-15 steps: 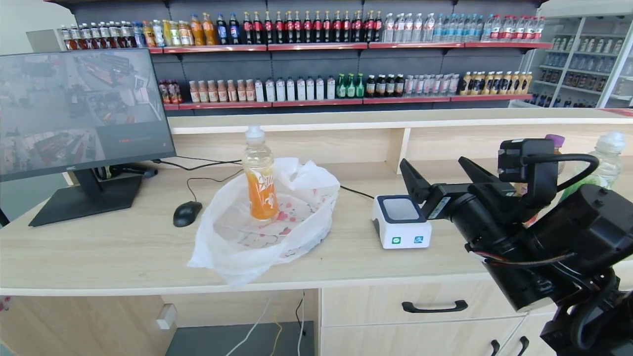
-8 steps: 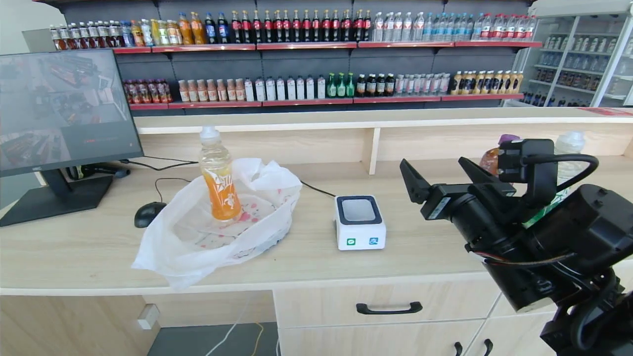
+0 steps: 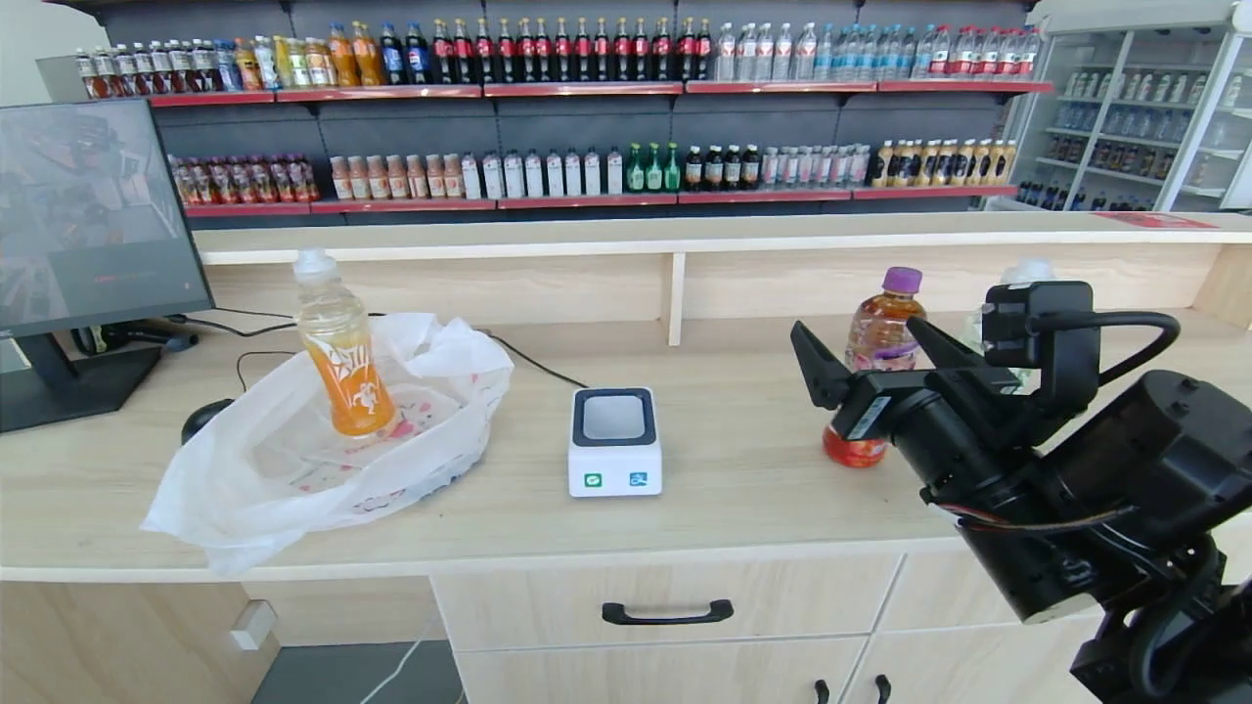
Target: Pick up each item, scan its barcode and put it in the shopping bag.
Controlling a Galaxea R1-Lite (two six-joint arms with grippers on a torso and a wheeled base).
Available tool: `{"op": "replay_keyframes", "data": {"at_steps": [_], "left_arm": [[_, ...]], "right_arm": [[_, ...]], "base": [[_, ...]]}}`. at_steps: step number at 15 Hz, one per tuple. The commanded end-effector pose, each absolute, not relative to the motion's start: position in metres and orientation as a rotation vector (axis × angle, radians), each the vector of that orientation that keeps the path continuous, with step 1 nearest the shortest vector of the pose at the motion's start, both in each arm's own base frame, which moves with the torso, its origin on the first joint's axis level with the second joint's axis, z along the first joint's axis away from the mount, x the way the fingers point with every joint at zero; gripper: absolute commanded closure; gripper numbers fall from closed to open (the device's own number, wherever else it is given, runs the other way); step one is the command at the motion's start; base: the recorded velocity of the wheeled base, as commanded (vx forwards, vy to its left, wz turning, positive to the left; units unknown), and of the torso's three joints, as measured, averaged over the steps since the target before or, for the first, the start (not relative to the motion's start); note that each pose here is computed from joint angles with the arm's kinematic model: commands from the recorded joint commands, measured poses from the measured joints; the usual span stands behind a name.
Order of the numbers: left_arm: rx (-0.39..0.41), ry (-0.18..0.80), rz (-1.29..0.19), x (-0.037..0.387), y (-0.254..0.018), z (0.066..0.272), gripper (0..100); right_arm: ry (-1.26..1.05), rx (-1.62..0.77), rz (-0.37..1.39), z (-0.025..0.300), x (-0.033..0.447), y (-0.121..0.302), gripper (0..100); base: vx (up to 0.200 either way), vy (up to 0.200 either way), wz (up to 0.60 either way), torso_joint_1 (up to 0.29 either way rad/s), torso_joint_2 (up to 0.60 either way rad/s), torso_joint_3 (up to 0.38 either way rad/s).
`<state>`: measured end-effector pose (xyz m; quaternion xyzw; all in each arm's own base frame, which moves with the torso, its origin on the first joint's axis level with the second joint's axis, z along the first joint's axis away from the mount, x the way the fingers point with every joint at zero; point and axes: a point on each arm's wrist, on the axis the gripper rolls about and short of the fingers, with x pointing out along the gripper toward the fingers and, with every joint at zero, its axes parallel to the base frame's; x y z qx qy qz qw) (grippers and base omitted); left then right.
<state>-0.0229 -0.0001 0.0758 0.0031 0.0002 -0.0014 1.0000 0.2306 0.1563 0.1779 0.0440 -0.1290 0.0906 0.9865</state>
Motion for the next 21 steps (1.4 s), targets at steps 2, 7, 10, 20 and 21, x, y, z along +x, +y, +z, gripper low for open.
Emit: {"op": "replay_keyframes", "data": {"at_steps": [2, 7, 10, 20, 21], "left_arm": [[0.006, 0.000, -0.003, -0.023, 0.000, 0.076, 0], [0.006, 0.000, -0.003, -0.023, 0.000, 0.076, 0], [0.006, 0.000, -0.002, -0.023, 0.000, 0.076, 0], [0.006, 0.000, -0.003, -0.023, 0.000, 0.076, 0], [0.006, 0.000, -0.003, -0.023, 0.000, 0.076, 0]], "right_arm": [[-0.252, 0.083, 0.183, 0.176, 0.230, 0.156, 0], [-0.235, 0.072, 0.174, 0.172, 0.227, 0.150, 0], [-0.223, 0.065, 0.176, 0.170, 0.220, 0.146, 0], [-0.156, 0.112, 0.207, 0.159, 0.218, 0.140, 0], [-0.143, 0.107, 0.212, 0.159, 0.228, 0.144, 0]], "base": [[0.000, -0.200, 0.00, 0.000, 0.00, -0.002], [0.000, -0.040, 0.00, 0.000, 0.00, 0.000], [0.000, 0.000, 0.00, 0.000, 0.00, 0.000], [0.000, 0.000, 0.00, 0.000, 0.00, 0.000], [0.000, 0.000, 0.00, 0.000, 0.00, 0.000]]}}
